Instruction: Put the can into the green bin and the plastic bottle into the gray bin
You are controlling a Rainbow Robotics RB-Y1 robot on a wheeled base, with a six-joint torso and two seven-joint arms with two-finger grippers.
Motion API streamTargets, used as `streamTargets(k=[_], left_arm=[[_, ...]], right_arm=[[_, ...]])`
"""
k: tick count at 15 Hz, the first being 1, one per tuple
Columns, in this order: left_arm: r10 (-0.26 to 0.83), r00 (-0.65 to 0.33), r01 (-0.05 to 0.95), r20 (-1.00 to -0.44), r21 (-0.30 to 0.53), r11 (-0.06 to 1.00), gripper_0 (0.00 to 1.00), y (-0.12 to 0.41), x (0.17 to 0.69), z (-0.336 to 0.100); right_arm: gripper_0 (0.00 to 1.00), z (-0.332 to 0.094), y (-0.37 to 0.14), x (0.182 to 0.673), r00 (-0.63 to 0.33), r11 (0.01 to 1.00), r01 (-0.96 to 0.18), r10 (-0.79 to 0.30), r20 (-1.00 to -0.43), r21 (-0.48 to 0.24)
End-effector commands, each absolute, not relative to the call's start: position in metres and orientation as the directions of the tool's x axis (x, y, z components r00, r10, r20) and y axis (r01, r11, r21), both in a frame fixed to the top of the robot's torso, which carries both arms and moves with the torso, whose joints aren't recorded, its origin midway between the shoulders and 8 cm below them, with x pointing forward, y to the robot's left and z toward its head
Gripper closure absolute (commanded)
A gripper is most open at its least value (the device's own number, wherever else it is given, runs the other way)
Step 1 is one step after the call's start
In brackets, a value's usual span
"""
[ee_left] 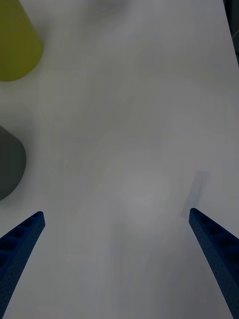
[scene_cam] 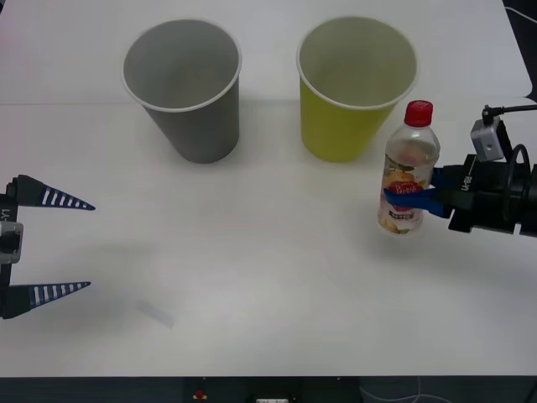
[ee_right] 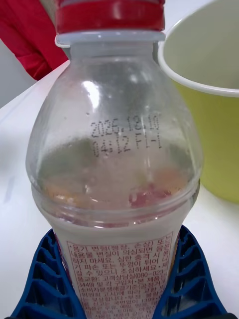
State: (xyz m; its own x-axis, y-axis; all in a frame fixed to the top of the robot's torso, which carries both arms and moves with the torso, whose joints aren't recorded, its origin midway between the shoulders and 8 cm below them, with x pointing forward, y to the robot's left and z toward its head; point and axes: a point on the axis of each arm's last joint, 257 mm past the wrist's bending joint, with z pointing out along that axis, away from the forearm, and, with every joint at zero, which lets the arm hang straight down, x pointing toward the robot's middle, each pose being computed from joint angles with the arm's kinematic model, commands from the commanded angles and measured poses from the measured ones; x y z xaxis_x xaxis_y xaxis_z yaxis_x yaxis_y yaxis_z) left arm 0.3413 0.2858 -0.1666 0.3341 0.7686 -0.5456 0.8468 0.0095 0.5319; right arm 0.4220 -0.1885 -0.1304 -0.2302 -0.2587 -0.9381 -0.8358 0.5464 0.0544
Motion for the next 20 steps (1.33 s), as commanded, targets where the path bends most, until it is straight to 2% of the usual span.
streamTargets(k=[1,4,7,14,20], left_arm=[[0.769,0.334,0.847,-0.546,0.532,0.010,0.00,0.286,0.341,-0.167],[0.769,0.334,0.847,-0.546,0.532,0.010,0.00,0.286,0.341,-0.167],[0.769,0.334,0.847,-0.546,0.532,0.010,0.00,0.286,0.341,-0.167],[0.769,0.334,0.847,-0.546,0.532,0.010,0.00,0.286,0.341,-0.167],[0.769,0.334,0.847,-0.546,0.532,0.010,0.00,0.286,0.341,-0.167]], right_arm=[[1.00,-0.112,-0.188,0.408,-0.297,0.564,-0.822,-0.298,-0.907,0.084],[1.00,-0.088,-0.181,0.385,-0.373,0.599,-0.794,-0.345,-0.861,0.103],[1.00,-0.066,-0.163,0.370,-0.395,0.596,-0.795,-0.367,-0.842,0.113],[1.00,-0.007,-0.124,0.385,-0.248,0.472,-0.882,-0.497,-0.831,-0.019],[1.00,0.033,-0.064,0.454,-0.187,0.461,-0.881,-0.551,-0.813,-0.110]])
